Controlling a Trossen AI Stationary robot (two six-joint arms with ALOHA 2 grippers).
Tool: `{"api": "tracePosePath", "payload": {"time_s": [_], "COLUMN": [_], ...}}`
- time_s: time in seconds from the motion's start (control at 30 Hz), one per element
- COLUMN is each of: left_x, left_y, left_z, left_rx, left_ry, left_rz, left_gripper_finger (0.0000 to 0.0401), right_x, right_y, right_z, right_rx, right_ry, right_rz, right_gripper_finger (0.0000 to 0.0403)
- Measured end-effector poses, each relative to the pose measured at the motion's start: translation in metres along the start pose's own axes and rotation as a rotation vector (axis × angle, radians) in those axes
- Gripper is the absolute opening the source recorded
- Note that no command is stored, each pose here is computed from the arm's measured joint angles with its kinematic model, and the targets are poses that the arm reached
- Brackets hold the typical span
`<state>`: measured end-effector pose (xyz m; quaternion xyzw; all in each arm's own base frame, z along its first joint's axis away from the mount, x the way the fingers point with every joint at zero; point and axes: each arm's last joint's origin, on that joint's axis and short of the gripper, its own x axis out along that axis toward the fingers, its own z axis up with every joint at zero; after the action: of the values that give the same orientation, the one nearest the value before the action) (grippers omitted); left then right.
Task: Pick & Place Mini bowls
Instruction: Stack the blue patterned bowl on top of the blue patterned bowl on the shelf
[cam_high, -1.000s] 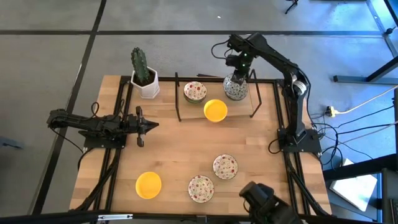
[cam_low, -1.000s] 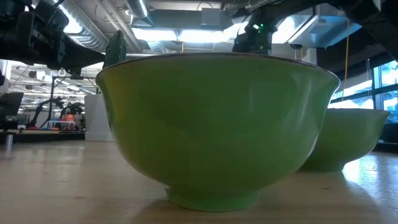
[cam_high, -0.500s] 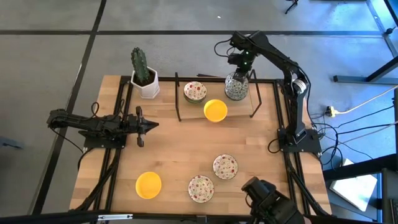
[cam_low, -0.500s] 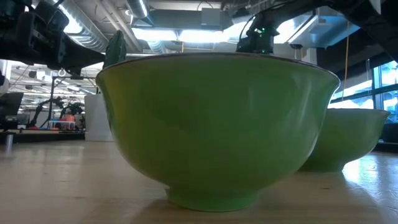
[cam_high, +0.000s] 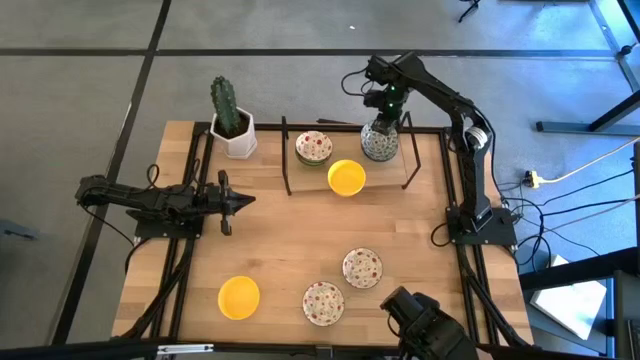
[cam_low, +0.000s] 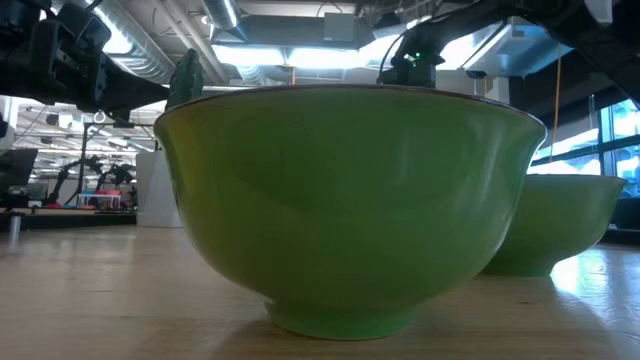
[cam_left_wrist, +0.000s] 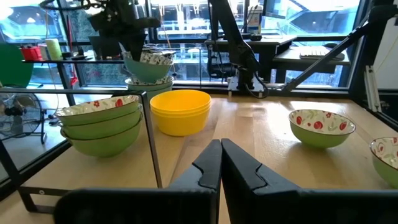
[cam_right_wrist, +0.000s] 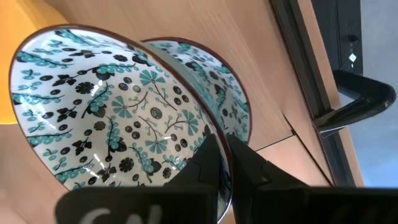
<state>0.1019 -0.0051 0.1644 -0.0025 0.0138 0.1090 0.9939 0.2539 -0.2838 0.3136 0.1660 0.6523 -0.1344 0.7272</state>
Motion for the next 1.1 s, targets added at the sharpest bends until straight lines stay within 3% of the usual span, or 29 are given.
{"api": "tracePosePath", "payload": {"time_s": [0.73,1.1], "left_x": [0.000,0.000], "left_y": [0.000,-0.001], "left_z": [0.000,0.000], "left_rx": [0.000,0.000], "left_ry": [0.001,0.001], "left_rz": [-0.016,-0.018], "left_gripper_finger": [0.0004,0.0004], "right_x": [0.032,0.032], "right_y": [-0.008,-0.009], "right_z": [0.010,0.009], "right_rx": [0.077,0.073], "right_ry": [0.114,0.139], "right_rz": [0.019,-0.034], "right_gripper_finger": [0.0024,0.0088]}}
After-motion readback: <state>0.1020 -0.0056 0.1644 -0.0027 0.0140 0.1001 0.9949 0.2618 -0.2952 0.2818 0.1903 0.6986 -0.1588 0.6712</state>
